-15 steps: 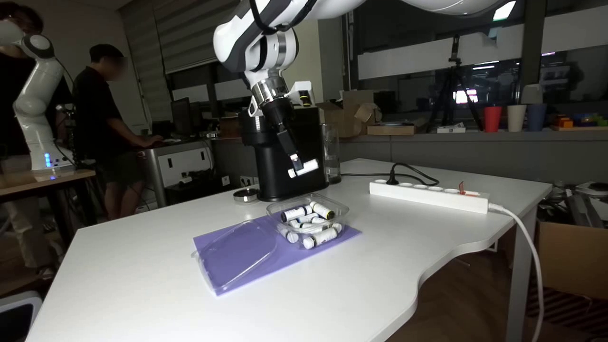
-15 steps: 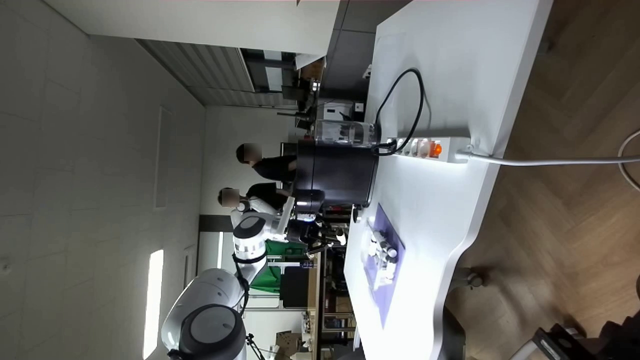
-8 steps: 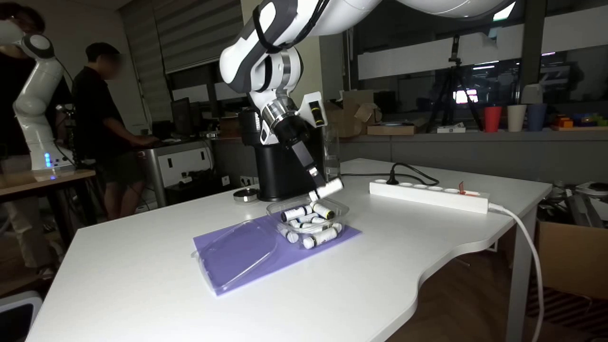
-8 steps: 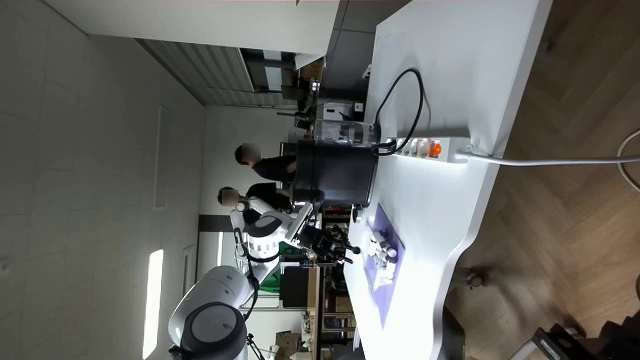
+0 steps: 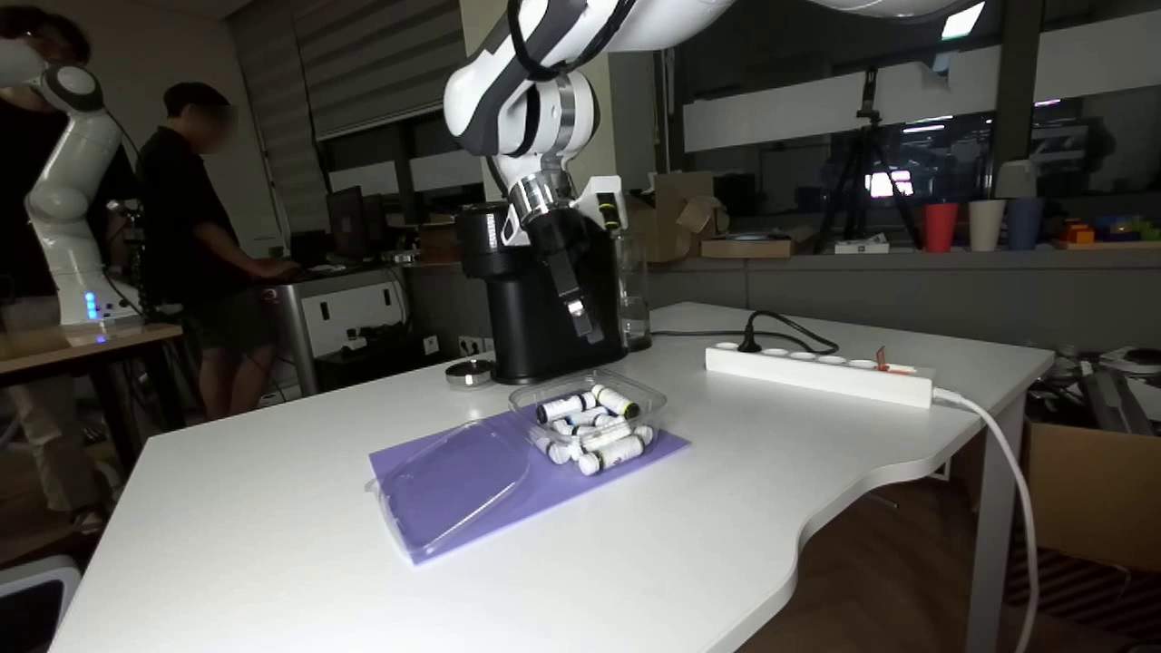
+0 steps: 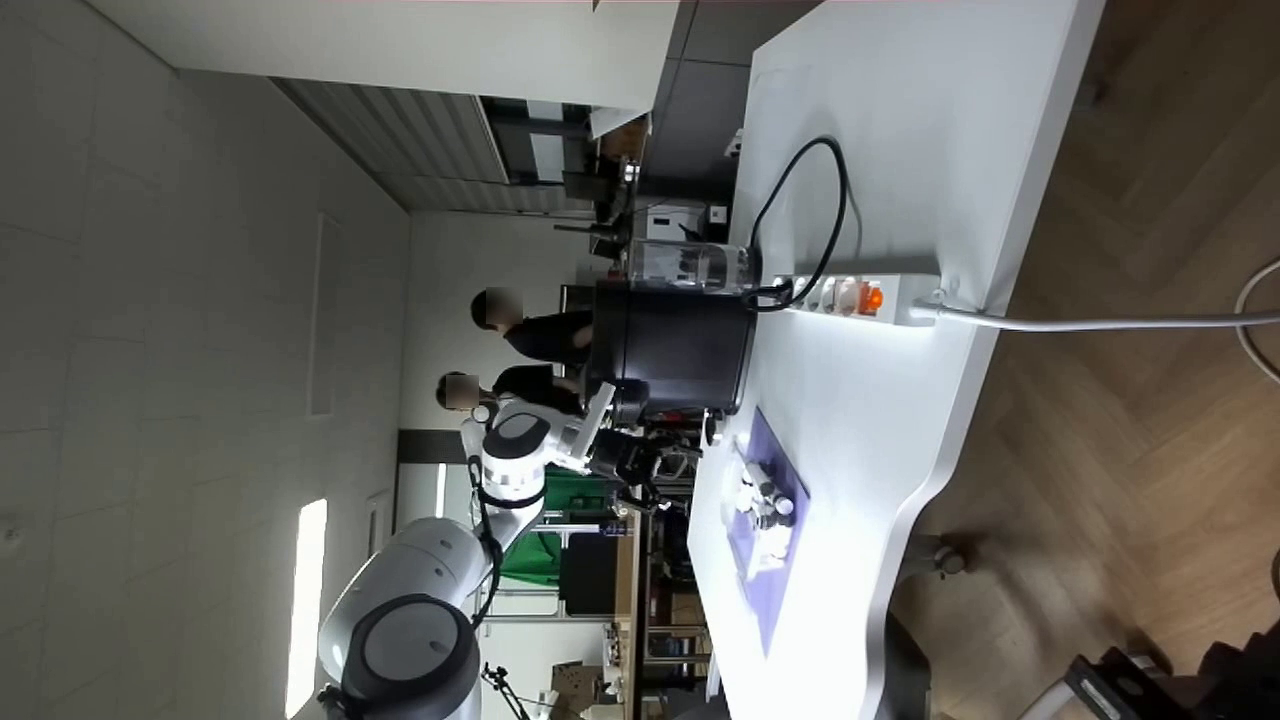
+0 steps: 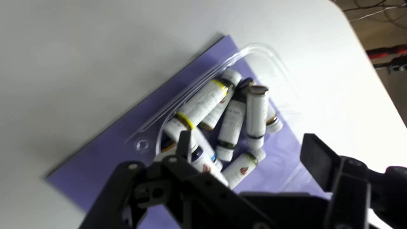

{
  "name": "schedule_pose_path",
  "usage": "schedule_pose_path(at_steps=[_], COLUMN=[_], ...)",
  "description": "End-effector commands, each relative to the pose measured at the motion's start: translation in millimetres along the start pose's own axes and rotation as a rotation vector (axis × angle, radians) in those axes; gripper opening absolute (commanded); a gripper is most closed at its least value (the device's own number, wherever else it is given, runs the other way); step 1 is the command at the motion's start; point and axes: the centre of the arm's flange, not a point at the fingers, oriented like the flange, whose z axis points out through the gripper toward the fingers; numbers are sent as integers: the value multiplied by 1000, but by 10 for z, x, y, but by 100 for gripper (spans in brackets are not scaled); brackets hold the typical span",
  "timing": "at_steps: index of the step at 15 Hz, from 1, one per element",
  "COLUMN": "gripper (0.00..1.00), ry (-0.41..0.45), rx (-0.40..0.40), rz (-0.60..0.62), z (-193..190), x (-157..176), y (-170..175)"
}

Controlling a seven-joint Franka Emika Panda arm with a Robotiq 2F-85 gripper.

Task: Pick up a vial and put it in the bowl

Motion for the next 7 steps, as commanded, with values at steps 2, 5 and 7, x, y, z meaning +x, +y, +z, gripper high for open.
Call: schedule_pose_path(at_steps=[2, 5, 7], gripper=[100, 100, 100], ry=[199, 225, 234], rx=[-185, -233, -246], rz=[45, 28, 27], z=[-452, -738, -823], x=[-285, -36, -64], y=[-308, 95, 77])
